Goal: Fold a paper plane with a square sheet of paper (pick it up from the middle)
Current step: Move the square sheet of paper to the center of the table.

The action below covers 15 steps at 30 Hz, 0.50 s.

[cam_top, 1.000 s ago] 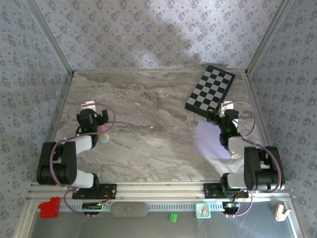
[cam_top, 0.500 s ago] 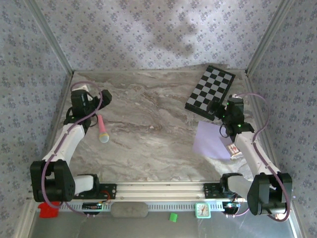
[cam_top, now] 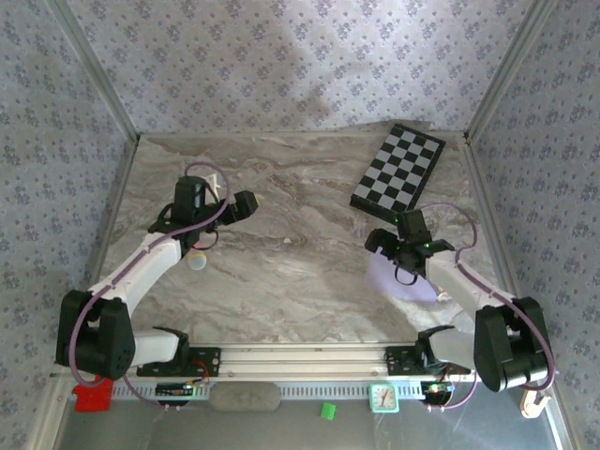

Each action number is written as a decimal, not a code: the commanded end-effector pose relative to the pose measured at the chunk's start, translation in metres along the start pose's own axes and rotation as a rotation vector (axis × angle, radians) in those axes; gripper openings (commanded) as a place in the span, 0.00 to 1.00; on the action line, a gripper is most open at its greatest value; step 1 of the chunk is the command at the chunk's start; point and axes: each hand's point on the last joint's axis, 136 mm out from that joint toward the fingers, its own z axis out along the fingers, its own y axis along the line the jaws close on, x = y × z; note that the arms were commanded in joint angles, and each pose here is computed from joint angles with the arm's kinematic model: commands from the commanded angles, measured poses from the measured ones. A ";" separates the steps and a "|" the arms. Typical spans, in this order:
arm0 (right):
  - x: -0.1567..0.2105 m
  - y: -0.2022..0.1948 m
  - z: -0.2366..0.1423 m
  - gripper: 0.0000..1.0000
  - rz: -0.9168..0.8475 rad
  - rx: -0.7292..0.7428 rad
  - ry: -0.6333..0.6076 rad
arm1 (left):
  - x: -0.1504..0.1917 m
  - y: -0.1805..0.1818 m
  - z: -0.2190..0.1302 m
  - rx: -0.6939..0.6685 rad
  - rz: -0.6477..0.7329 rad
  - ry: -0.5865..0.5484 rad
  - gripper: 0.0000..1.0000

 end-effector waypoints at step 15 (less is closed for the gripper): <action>0.063 0.060 0.050 0.98 0.055 -0.020 0.120 | 0.017 0.022 0.019 -0.082 -0.028 0.053 1.00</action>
